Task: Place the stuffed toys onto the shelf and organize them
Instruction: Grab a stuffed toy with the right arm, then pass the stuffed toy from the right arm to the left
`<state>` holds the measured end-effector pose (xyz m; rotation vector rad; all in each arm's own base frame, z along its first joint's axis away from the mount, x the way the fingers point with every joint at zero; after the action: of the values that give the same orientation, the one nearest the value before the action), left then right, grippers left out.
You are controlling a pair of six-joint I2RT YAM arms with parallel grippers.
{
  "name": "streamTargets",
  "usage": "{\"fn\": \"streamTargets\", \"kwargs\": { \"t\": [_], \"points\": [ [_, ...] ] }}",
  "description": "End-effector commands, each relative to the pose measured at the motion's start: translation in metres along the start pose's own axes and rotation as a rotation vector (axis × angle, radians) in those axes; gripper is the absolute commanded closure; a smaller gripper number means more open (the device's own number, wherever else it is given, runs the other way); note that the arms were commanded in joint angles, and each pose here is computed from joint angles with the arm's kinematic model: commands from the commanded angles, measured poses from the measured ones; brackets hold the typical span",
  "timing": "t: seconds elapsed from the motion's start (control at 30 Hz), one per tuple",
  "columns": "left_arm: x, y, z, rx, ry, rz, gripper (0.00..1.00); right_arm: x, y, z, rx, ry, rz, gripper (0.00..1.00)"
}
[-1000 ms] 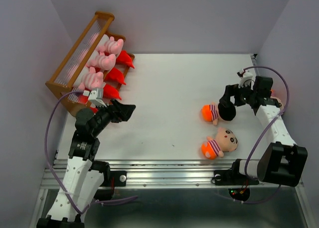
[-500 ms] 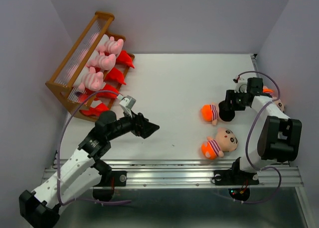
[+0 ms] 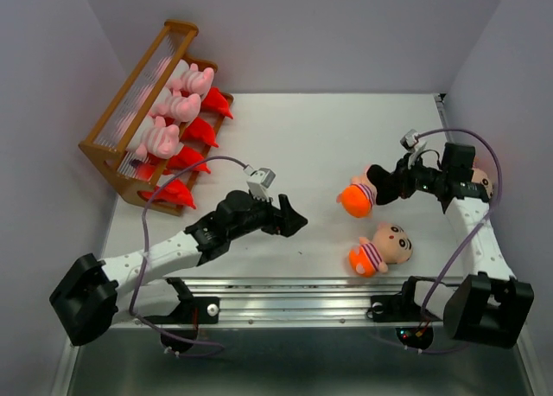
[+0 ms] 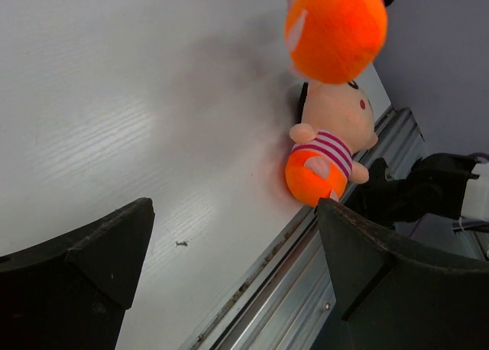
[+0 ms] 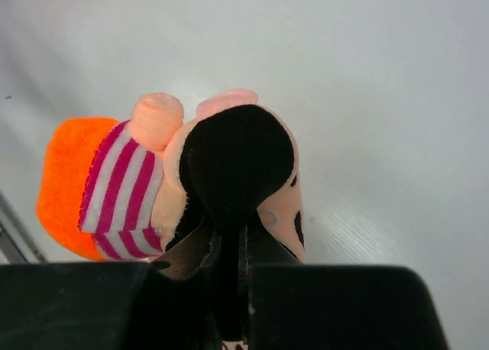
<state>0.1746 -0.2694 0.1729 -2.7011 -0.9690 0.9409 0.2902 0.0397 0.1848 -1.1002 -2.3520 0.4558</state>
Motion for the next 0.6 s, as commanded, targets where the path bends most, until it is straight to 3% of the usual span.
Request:
{"fn": "streamTargets", "kwargs": {
  "t": [0.0, 0.33, 0.57],
  "points": [
    [-0.043, 0.023, -0.051, -0.142, -0.002, 0.169, 0.01, 0.066, -0.017, -0.007, -0.163, -0.261, -0.37, 0.99],
    [-0.115, 0.052, -0.047, -0.077, 0.053, 0.5, 0.01, 0.088, -0.024, 0.009, -0.154, -0.257, -0.515, 0.99],
    [-0.138, 0.068, -0.031, -0.024, 0.054, 0.563, 0.01, 0.095, -0.029, 0.003, -0.184, -0.258, -0.543, 0.96]
  ]
}}
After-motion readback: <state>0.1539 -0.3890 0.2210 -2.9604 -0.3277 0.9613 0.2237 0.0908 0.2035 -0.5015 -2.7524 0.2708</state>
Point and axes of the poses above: each gripper's point midway between its finger pads, its own y axis out along the fingers, its own x axis along the line the jaws close on, z = x × y, the point moved 3 cm from there along -y, back along the fingers, and after that the axes turned 7 degrees about y, right-handed, at the moved point
